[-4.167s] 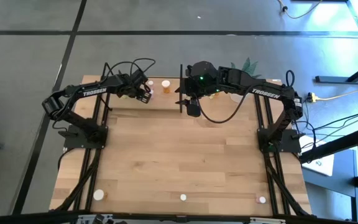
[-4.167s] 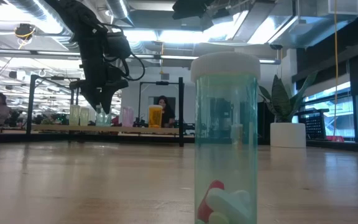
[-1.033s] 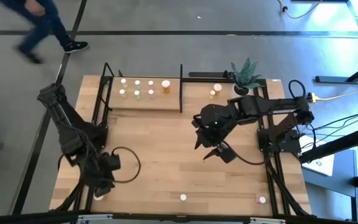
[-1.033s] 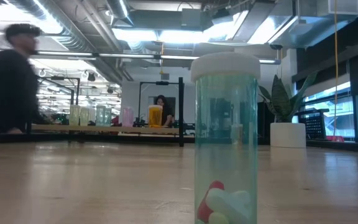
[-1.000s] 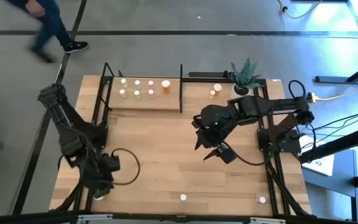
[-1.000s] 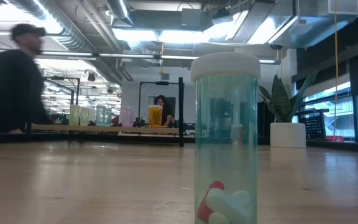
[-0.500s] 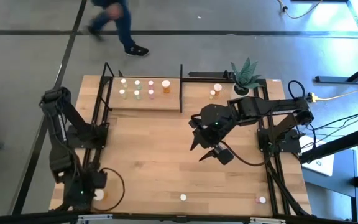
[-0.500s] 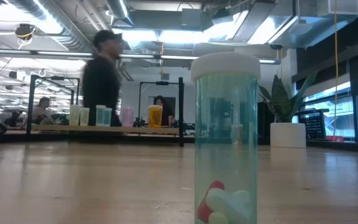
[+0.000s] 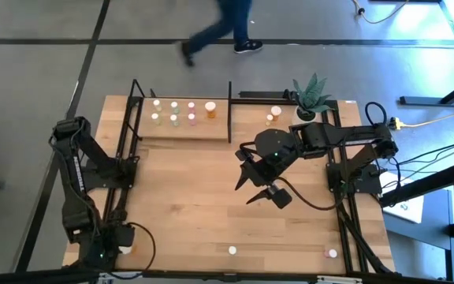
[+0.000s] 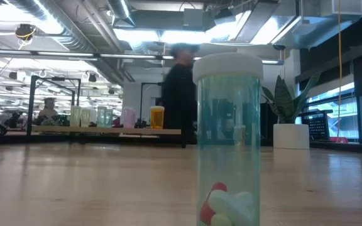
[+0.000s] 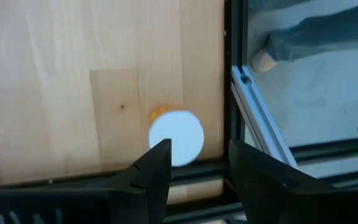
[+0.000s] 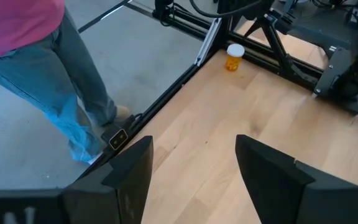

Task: Pick and place medicine bottles onto shelf by color
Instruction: Put the bottom orange pill bottle on the shelf and align it with the other orange pill bottle

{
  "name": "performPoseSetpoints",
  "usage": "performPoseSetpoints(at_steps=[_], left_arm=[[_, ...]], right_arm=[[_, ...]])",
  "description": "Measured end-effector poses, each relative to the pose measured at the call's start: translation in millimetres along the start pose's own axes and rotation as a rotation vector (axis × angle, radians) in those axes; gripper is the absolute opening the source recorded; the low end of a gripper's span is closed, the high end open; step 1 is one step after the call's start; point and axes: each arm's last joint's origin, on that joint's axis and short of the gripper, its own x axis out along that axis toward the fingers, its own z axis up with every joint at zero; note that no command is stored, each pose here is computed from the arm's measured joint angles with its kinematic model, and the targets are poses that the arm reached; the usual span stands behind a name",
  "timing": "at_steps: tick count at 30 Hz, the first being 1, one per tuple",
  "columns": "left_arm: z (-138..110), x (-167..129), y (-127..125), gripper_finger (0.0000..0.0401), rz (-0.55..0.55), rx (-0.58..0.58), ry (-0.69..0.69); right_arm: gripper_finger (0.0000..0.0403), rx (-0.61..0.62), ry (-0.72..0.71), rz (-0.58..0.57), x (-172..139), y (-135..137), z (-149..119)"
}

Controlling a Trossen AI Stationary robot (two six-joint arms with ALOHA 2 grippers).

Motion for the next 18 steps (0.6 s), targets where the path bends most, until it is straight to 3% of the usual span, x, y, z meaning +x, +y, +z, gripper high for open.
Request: performPoseSetpoints(at_steps=[18], left_arm=[[1.4, 0.7, 0.8, 0.0153, 0.016, 0.005, -0.051]], right_arm=[[0.0231, 0.000, -0.001, 0.000, 0.3, -0.2, 0.1]])
